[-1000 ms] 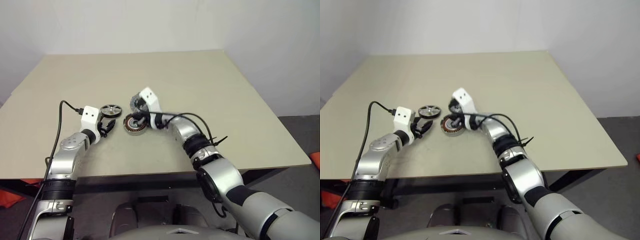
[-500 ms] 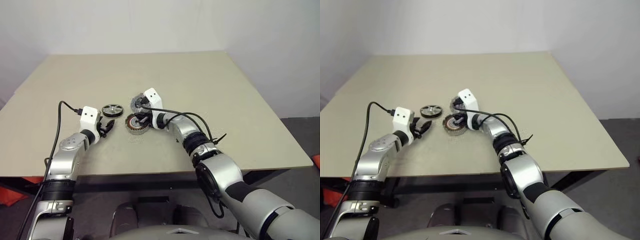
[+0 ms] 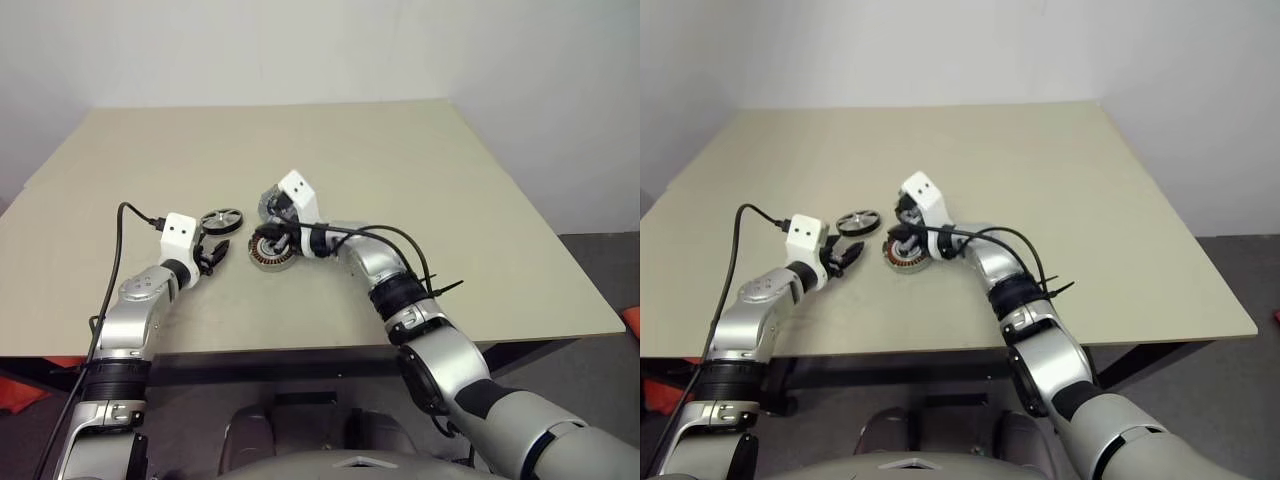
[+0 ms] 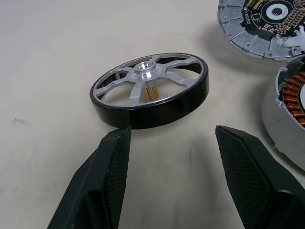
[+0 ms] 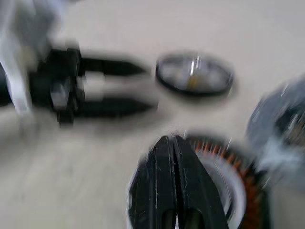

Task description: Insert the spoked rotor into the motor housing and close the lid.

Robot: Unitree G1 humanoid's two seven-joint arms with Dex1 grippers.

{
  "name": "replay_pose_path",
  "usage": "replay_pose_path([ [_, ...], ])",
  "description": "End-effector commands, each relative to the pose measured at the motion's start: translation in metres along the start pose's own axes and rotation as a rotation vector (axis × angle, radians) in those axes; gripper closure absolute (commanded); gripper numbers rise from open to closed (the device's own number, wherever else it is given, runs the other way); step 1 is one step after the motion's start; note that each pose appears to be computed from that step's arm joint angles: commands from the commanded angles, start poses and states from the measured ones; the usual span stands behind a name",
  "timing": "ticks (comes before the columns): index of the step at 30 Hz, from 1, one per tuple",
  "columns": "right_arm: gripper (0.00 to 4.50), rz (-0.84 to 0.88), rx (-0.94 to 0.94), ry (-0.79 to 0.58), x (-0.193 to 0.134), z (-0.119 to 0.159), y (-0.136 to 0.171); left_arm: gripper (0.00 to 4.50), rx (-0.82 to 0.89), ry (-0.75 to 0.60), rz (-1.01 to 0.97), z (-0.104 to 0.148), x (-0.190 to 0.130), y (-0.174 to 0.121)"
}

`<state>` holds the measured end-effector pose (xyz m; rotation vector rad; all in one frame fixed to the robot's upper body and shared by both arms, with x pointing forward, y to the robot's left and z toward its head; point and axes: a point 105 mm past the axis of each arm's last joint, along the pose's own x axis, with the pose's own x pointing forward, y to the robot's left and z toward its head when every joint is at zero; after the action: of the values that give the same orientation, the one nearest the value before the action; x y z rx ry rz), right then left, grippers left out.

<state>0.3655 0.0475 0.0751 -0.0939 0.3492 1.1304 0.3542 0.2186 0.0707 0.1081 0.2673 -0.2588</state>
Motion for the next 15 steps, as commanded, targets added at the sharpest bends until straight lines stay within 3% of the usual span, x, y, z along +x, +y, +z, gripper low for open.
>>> replay_pose_path([
  [1, 4.43, -0.05, -0.008, 0.037, 0.0, -0.009, -0.007, 1.48, 0.022, -0.051, 0.012, 0.016, -0.001, 0.004],
  [12, 4.43, -0.015, -0.083, -0.124, -0.011, 0.047, -0.006, 1.48, 0.016, -0.05, 0.011, 0.015, 0.0, 0.003],
  [15, 4.43, -0.021, -0.089, -0.128, -0.012, 0.05, -0.007, 1.48, 0.016, -0.05, 0.011, 0.015, 0.0, 0.003],
])
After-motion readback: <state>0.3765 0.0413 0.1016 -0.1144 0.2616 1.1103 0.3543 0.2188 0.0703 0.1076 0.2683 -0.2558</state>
